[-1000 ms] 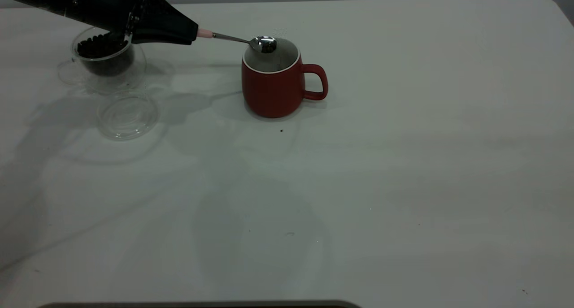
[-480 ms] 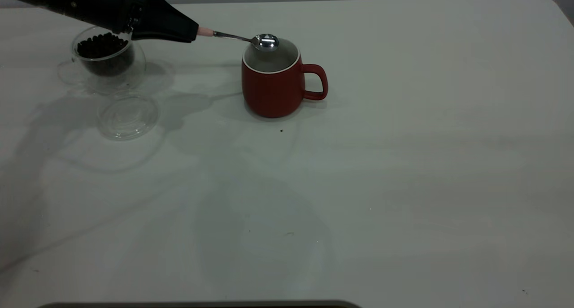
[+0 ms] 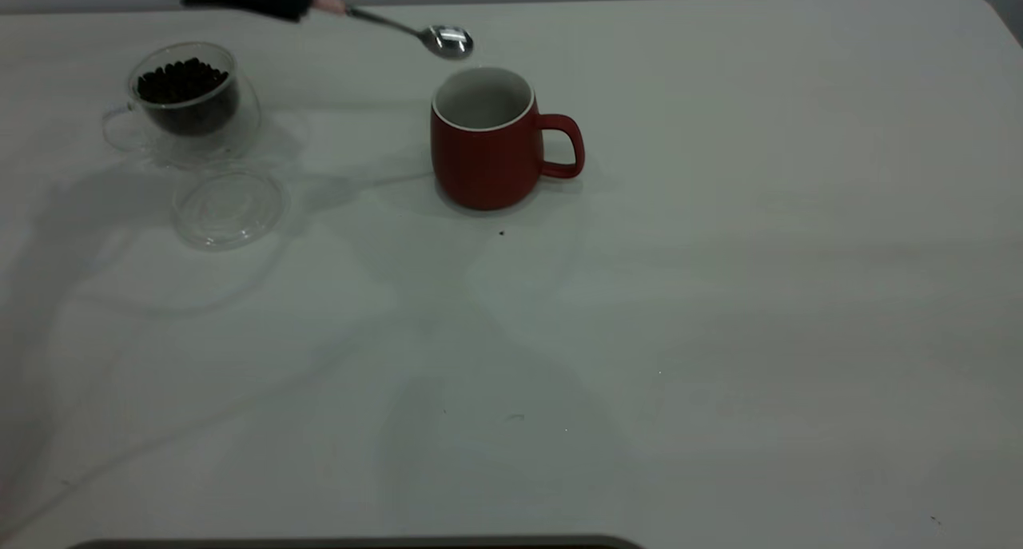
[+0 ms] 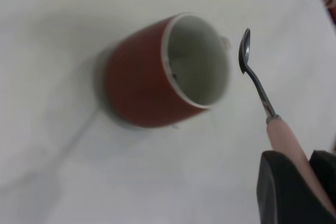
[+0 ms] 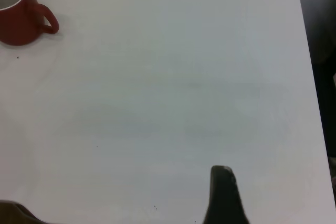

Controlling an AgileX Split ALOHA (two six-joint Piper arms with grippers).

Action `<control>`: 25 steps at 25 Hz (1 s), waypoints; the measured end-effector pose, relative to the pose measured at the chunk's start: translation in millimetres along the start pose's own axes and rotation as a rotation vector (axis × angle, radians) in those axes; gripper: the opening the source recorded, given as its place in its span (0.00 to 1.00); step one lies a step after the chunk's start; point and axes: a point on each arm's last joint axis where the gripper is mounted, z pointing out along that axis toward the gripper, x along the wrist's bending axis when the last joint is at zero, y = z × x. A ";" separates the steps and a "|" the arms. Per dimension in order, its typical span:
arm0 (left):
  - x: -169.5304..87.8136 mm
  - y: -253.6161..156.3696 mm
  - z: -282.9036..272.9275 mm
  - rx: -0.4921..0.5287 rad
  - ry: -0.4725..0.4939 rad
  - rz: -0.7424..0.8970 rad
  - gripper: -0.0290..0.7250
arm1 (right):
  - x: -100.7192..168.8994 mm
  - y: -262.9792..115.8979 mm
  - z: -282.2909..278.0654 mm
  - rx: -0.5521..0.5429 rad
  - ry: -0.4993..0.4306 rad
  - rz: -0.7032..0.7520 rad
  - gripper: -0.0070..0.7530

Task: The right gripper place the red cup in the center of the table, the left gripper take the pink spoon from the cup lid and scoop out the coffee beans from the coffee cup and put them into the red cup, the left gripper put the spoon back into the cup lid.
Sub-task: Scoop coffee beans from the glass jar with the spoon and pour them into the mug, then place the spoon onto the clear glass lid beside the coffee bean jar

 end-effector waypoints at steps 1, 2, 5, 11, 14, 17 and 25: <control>-4.9 1.7 -8.4 0.000 -0.011 -0.013 0.20 | 0.0 0.0 0.0 0.000 0.000 0.000 0.74; -9.8 2.0 -16.7 0.006 -0.037 -0.027 0.20 | 0.0 0.0 0.0 0.000 0.000 0.000 0.74; -7.4 -2.9 -45.1 -0.006 -0.077 -0.070 0.20 | 0.0 0.0 0.0 0.000 0.000 0.000 0.74; 33.3 -46.3 -95.3 -0.065 -0.012 -0.250 0.20 | 0.0 0.0 0.0 0.000 0.000 0.000 0.74; 46.5 -72.9 -111.7 -0.095 -0.002 -0.329 0.20 | 0.0 0.0 0.0 0.000 0.000 0.000 0.74; 58.7 -94.9 -126.0 -0.118 0.044 -0.380 0.20 | 0.0 0.0 0.0 0.000 0.000 0.000 0.74; 100.4 -132.3 -126.4 -0.138 0.127 -0.492 0.20 | 0.0 0.0 0.0 0.000 0.000 0.000 0.74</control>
